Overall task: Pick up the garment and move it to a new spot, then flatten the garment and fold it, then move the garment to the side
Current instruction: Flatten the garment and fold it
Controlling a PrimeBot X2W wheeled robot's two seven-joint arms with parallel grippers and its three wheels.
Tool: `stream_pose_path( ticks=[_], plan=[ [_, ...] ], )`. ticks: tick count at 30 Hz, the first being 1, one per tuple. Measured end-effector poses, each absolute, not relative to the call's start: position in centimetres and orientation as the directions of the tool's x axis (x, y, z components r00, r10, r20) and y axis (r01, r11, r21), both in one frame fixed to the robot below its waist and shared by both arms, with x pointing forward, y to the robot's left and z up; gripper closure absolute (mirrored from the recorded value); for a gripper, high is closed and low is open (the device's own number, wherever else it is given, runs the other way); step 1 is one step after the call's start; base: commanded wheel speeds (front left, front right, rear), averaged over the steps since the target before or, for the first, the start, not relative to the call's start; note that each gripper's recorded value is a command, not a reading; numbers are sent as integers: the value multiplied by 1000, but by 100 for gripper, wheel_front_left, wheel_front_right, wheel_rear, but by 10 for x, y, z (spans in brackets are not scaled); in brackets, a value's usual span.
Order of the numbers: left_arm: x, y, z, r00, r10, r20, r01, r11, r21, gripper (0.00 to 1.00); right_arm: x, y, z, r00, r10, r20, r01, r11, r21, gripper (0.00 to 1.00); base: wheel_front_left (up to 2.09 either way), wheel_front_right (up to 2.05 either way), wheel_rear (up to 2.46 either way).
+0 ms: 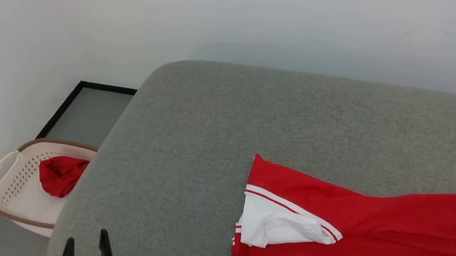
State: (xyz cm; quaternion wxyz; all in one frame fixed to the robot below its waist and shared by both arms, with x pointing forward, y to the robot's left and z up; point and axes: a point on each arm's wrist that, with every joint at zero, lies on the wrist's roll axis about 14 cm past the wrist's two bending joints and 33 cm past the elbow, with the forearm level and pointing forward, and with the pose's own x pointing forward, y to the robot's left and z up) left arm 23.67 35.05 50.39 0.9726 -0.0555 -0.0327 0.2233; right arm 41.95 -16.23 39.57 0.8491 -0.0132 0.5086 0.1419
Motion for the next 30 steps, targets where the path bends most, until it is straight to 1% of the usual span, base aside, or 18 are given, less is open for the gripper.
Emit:
stream_pose_path(
  ticks=[3, 12, 18, 22, 24, 30],
  plan=[
    [237, 350, 503, 899, 437, 40, -429, 895, -124, 0, 423, -172, 400, 461, 209, -862, -244, 964, 104, 100, 0, 0, 0],
    [243, 344, 501, 906, 420, 48, -413, 904, -115, 0, 439, -232, 428, 541, 92, -836, -159, 987, 5, 100, 0, 0, 0],
    [251, 335, 498, 918, 393, 47, -385, 915, -124, 0, 435, -269, 442, 564, 22, -826, -89, 995, -35, 100, 0, 0, 0],
    [258, 331, 497, 927, 373, 48, -364, 923, -126, 0, 435, -267, 454, 597, 54, -800, -76, 997, 10, 100, 0, 0, 0],
    [261, 327, 496, 932, 360, 47, -352, 927, -129, 0, 435, -255, 462, 615, 107, -782, -87, 994, 67, 100, 0, 0, 0],
    [266, 320, 494, 940, 339, 47, -329, 933, -142, 0, 435, -217, 500, 672, 247, -698, -192, 969, 159, 100, 0, 0, 0]
  ],
)
